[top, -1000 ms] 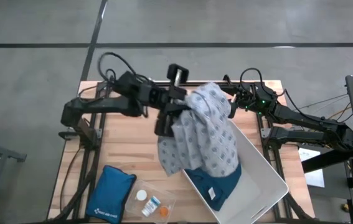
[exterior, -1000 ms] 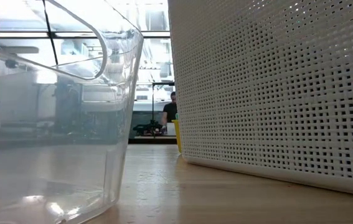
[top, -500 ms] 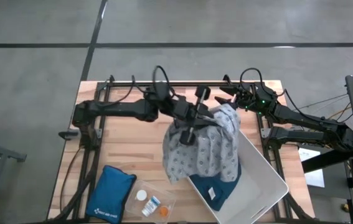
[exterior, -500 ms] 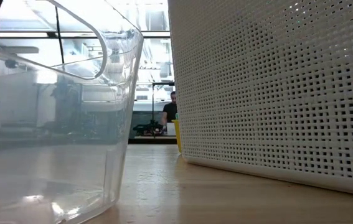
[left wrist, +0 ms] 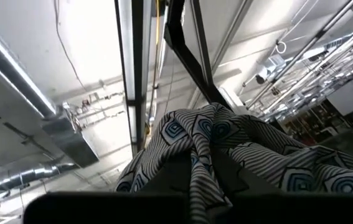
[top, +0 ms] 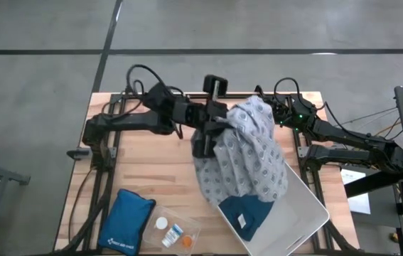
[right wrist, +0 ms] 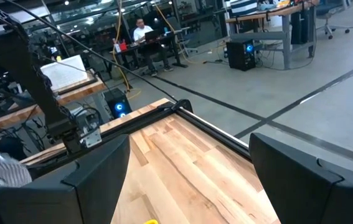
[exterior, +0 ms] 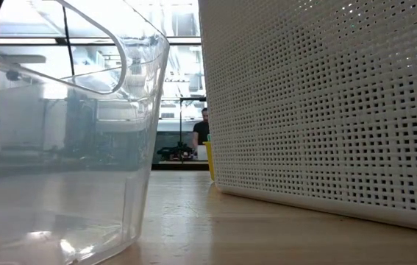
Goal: Pick & place medical supplies in basket/bin
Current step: Put the gray patient gown into the white bin
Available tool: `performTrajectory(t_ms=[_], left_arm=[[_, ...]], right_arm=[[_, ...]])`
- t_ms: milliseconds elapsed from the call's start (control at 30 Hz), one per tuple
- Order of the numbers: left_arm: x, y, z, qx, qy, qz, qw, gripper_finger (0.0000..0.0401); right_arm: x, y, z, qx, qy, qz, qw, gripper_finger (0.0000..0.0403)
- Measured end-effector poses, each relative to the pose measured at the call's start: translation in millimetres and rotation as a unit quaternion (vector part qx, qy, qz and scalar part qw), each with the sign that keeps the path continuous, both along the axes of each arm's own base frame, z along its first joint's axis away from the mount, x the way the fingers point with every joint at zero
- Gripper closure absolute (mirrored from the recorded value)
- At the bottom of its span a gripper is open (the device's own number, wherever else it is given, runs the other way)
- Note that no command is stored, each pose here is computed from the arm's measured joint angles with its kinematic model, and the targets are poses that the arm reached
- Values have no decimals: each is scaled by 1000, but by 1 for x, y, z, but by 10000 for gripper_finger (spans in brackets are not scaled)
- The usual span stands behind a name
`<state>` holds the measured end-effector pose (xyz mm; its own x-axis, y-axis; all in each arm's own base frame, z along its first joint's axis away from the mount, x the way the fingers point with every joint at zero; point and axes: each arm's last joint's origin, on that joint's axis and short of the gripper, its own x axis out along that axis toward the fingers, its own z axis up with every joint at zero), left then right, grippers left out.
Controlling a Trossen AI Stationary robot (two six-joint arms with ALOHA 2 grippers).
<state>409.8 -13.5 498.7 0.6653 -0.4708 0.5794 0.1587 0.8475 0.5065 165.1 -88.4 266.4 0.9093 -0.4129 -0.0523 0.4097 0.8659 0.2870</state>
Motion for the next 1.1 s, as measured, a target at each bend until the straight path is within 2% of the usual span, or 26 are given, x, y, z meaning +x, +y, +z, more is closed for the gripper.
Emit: performTrajectory(t_ms=[533,767,1100], left_arm=[[-4,-26,5,13,-27,-20,999,375],[-12,-40,10,27,-62,-62,996,375],[-15,-56,10,20,-49,-100,994,375]], right_arm=[[0,0,0,0,0,0,1000,78],[0,0,0,0,0,0,1000,78],[0,0,0,0,0,0,1000,78]])
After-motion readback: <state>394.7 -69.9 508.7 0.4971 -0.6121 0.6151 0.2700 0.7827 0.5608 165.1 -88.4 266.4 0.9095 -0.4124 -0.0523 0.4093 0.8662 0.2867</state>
